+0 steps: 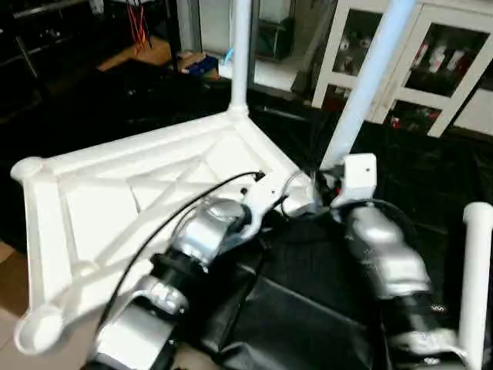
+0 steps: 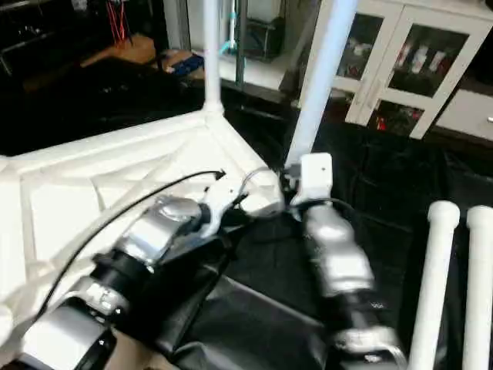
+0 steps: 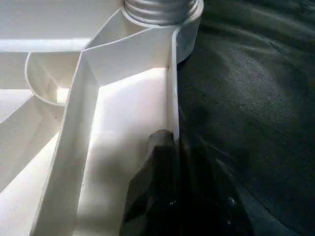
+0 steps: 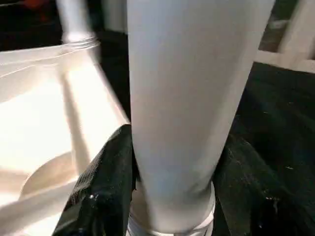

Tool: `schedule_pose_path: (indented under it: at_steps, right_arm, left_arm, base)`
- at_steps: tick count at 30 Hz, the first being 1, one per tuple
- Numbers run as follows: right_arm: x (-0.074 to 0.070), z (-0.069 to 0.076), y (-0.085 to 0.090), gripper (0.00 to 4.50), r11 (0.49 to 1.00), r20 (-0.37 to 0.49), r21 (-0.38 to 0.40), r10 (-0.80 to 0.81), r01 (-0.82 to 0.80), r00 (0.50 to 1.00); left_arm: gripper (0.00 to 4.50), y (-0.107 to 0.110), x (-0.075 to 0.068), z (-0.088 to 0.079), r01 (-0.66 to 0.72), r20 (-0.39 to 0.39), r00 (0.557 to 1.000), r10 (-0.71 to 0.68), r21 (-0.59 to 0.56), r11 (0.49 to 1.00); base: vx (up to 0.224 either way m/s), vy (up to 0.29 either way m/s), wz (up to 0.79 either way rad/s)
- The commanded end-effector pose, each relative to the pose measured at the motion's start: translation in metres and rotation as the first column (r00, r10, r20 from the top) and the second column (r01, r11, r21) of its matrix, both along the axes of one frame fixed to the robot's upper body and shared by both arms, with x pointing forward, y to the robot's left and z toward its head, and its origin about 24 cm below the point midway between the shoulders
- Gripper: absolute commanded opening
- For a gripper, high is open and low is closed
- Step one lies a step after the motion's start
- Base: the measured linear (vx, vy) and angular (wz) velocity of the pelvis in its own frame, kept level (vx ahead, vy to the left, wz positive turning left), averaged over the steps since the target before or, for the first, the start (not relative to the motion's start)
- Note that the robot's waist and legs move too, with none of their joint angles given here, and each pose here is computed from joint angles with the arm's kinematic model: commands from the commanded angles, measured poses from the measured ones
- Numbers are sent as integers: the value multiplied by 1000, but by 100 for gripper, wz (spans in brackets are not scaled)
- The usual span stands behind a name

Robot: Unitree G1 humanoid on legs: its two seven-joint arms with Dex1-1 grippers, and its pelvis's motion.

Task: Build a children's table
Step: Rotate leg to tighten

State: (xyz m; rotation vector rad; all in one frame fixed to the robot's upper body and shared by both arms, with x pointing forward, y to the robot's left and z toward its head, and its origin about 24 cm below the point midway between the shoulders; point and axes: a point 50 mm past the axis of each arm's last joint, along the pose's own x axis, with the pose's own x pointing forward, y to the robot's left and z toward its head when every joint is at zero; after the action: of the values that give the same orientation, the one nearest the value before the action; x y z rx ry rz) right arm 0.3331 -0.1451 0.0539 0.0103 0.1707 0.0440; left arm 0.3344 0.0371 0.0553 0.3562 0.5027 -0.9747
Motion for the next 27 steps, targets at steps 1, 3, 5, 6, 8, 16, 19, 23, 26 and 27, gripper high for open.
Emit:
schedule_pose_path:
  at_steps: [1, 3, 5, 6, 8, 16, 19, 23, 26, 27]
  right_arm:
    - [-15, -43, -34, 190, 979, -180, -82, -199, 187, 963]
    - [-10, -34, -28, 190, 984, -121, -5, -179, 179, 976]
    - [-5, -17, -12, 190, 991, -10, 134, -24, 25, 1000]
    - [-5, -12, -6, 190, 985, 25, 168, 27, -31, 999]
    - [-5, -9, -3, 246, 978, 52, 192, 67, -76, 996]
    - [-25, 11, -7, 315, 894, 119, 192, 387, -404, 914]
    - [-36, 19, -21, 315, 839, 102, 119, 522, -531, 847]
    - [-52, 26, -49, 315, 733, 8, -5, 680, -680, 733]
    - [-62, 29, -62, 315, 659, -64, -52, 748, -751, 661]
    - [-66, 31, -66, 315, 634, -92, -58, 766, -772, 636]
  left_arm:
    - [0, -1, 10, 24, 0, 78, 997, 5, -65, 998]
    - [0, 1, 11, 23, -7, 76, 997, 11, -58, 998]
    - [0, 7, 11, 20, -22, 70, 997, 25, -39, 999]
    - [0, 9, 12, 19, -26, 70, 997, 28, -32, 999]
    - [0, 10, 12, 19, -28, 72, 997, 30, -26, 999]
    - [0, 19, 12, 17, 58, 85, 995, -58, 0, 998]
    - [0, 25, 6, 15, 163, 66, 984, -163, 8, 987]
    - [0, 41, -10, 14, 376, 39, 926, -376, 18, 927]
    - [0, 54, -21, 12, 470, -6, 883, -470, 14, 883]
    - [0, 60, -24, 11, 481, -21, 877, -481, 20, 877]
  base:
    - [0, 0, 0]
    - [0, 0, 0]
    - [0, 0, 0]
    - [0, 0, 0]
    - [0, 0, 0]
    - [0, 0, 0]
    - [0, 0, 0]
    - [0, 0, 0]
    - [0, 0, 0]
    - [0, 0, 0]
